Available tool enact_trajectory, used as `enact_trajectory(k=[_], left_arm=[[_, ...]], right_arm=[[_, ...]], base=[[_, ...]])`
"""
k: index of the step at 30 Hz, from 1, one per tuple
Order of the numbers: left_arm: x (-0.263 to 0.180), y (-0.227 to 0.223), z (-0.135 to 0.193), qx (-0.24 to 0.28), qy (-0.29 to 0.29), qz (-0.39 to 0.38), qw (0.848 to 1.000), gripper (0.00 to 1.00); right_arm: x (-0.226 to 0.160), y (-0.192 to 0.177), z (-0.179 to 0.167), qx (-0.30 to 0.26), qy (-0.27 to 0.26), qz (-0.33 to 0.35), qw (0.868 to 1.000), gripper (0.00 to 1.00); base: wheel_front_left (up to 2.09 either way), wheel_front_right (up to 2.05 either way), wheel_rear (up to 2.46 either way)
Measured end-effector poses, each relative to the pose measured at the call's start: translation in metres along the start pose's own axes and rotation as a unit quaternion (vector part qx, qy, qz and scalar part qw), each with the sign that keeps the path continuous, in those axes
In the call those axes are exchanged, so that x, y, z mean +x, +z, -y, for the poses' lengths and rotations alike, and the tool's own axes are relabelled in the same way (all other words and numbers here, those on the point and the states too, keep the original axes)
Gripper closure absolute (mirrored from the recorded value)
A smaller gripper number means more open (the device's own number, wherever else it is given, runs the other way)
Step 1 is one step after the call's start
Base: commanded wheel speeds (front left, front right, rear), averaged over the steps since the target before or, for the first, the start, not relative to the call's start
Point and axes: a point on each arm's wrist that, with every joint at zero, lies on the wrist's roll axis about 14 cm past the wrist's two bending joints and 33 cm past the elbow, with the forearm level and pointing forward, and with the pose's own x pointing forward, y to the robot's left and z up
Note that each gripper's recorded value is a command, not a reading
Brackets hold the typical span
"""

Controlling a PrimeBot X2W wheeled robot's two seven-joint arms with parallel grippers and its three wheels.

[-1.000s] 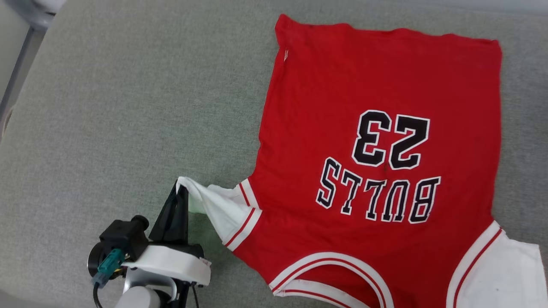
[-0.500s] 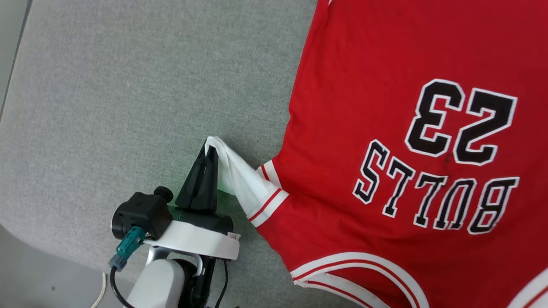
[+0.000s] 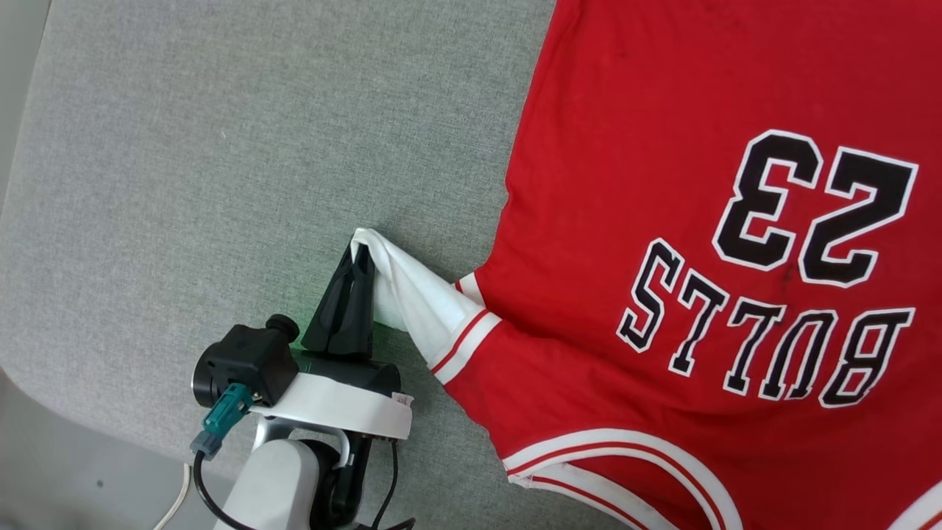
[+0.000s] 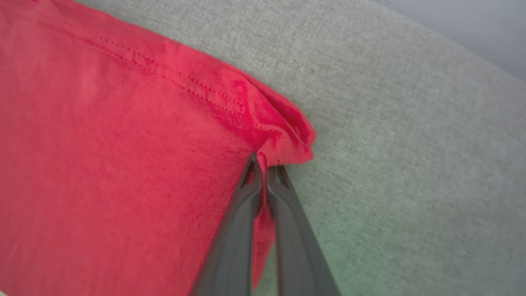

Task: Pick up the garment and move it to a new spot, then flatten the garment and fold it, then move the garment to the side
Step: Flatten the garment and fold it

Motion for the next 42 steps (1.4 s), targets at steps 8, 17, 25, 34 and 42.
enact_trajectory(k=[8, 17, 25, 34, 42], left_arm=[[-0.009, 0.013, 0.001, 0.000, -0.001, 0.017, 1.000, 1.00], [-0.037, 0.026, -0.001, -0.002, -0.005, 0.031, 1.000, 1.00], [-0.057, 0.041, 0.012, -0.009, -0.032, 0.055, 0.998, 1.00], [-0.075, 0.048, 0.020, -0.009, -0.053, 0.060, 0.997, 1.00], [-0.078, 0.046, 0.027, -0.012, -0.066, 0.055, 0.996, 1.00]], right_arm=[[-0.032, 0.013, -0.008, -0.027, -0.005, 0.050, 0.998, 1.00], [-0.103, -0.012, 0.002, -0.073, -0.028, 0.076, 0.994, 1.00], [-0.180, -0.097, 0.033, -0.049, -0.057, 0.067, 0.995, 1.00], [-0.208, -0.249, 0.030, 0.063, -0.051, 0.011, 0.997, 1.00], [-0.203, -0.335, -0.002, 0.147, -0.029, -0.028, 0.988, 1.00]], base=[[0.00, 0.00, 0.00], [0.00, 0.00, 0.00], [0.00, 0.00, 0.00], [0.00, 0.00, 0.00], [0.00, 0.00, 0.00]])
